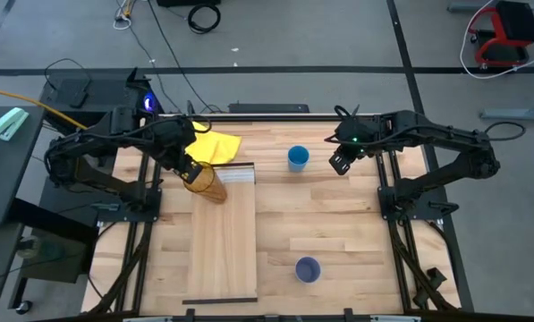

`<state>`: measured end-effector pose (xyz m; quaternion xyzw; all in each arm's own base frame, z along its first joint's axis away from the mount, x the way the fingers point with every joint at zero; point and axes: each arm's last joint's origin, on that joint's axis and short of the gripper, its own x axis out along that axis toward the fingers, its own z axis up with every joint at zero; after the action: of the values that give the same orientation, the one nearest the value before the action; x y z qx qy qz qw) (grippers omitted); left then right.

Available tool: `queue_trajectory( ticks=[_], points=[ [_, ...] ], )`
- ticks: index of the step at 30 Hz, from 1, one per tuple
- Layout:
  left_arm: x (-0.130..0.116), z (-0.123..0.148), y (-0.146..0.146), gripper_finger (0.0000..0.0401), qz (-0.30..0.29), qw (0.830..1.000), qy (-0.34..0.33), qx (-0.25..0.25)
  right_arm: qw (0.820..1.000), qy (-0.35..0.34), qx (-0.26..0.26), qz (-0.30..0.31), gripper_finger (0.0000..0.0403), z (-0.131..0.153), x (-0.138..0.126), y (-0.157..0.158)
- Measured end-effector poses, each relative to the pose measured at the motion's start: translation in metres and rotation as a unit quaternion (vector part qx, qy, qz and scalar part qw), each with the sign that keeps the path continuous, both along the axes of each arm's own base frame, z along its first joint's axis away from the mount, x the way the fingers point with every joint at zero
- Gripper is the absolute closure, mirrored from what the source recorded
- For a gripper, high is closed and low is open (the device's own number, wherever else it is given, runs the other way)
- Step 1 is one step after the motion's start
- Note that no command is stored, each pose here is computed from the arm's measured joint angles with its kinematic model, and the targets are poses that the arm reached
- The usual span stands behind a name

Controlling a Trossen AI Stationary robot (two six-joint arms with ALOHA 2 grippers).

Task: Stack small to large cups/mugs on shelf
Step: Put the yellow cup on the shelf

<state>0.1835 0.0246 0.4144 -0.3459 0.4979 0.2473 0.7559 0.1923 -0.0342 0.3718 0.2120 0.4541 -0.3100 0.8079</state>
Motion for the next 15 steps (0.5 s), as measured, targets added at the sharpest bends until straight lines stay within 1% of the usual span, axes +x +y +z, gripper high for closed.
queue_trajectory(
  ticks=[4,15],
  points=[
    [0.0027,0.0012,0.0003,0.037,-0.002,1.0,-0.015,0.002,1.0,0.0,0.0,0.0,0.0298,0.0,0.0001,0.0],
    [0.0037,0.0018,-0.0002,0.0337,-0.006,1.0,-0.022,-0.006,1.0,-0.003,0.003,-0.006,0.0298,0.0,0.0001,0.0]
  ],
)
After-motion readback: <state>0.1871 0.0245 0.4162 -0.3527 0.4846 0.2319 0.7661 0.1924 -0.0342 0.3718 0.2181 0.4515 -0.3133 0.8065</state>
